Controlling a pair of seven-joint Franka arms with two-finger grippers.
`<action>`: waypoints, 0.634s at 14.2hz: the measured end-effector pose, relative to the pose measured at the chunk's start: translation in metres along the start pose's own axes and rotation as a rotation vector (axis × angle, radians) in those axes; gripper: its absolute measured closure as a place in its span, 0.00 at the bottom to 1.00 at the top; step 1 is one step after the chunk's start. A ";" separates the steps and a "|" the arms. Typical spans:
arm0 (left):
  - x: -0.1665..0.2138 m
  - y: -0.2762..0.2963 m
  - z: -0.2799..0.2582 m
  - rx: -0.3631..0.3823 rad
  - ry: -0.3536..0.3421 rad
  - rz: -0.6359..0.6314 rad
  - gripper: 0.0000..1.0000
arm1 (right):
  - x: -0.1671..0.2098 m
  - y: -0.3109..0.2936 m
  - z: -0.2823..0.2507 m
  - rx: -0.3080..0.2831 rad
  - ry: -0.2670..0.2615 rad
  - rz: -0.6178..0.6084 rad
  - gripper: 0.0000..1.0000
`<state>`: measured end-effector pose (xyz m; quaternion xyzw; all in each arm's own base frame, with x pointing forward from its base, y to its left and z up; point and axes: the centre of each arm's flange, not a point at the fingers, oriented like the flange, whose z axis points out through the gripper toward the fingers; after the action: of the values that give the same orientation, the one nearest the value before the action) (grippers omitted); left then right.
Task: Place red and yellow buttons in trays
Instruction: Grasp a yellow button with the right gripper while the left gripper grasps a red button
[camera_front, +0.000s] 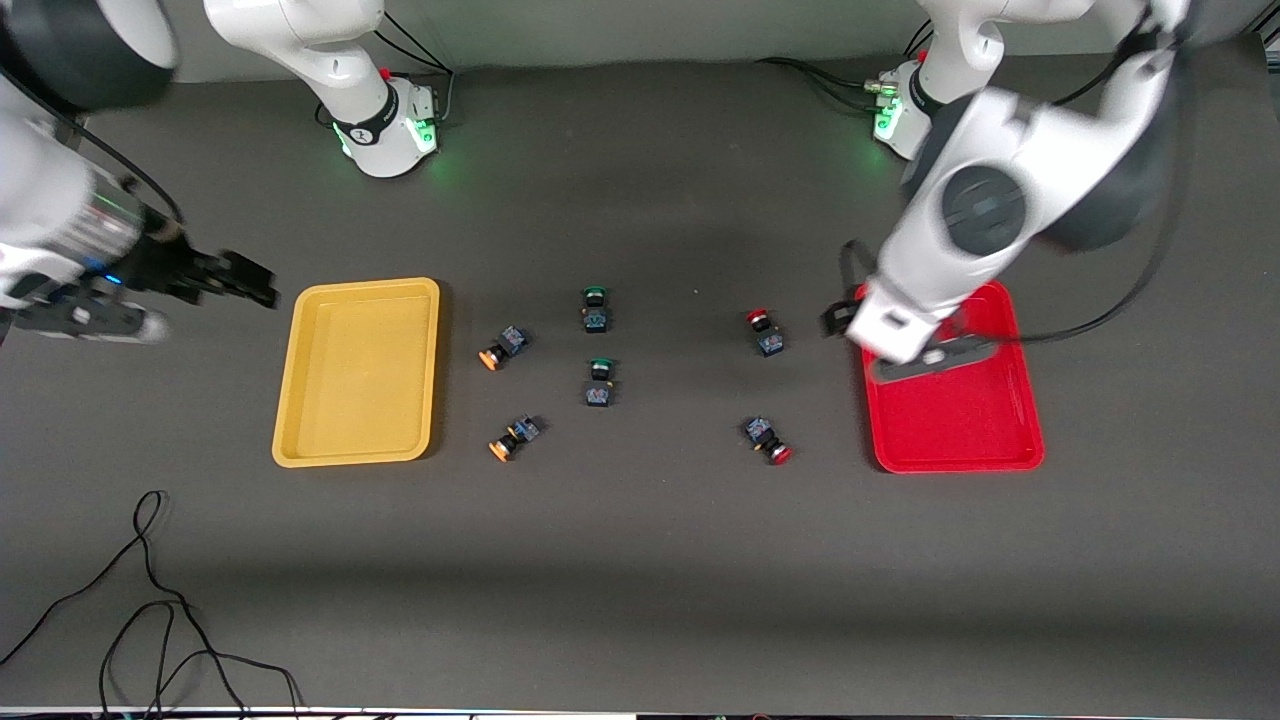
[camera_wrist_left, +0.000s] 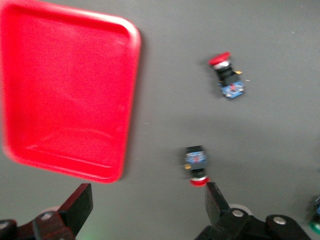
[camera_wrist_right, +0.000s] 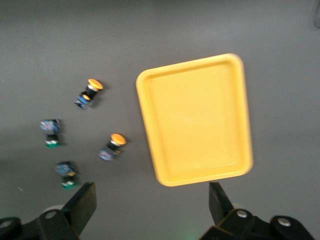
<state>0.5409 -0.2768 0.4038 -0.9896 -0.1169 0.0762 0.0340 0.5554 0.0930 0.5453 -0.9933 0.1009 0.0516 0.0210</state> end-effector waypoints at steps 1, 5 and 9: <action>0.001 0.014 0.021 -0.005 -0.010 -0.004 0.00 | 0.005 -0.021 0.022 0.009 -0.020 0.063 0.00; 0.000 0.032 0.095 -0.026 -0.020 -0.004 0.00 | 0.004 -0.101 0.147 0.014 -0.027 0.251 0.00; -0.018 0.025 0.153 -0.036 -0.022 -0.115 0.01 | -0.040 -0.137 0.275 -0.005 -0.006 0.410 0.00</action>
<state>0.5051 -0.2975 0.2528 -0.9809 -0.1752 0.0829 0.0190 0.5167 0.2494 0.2806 -0.9519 0.3006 0.0580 0.0078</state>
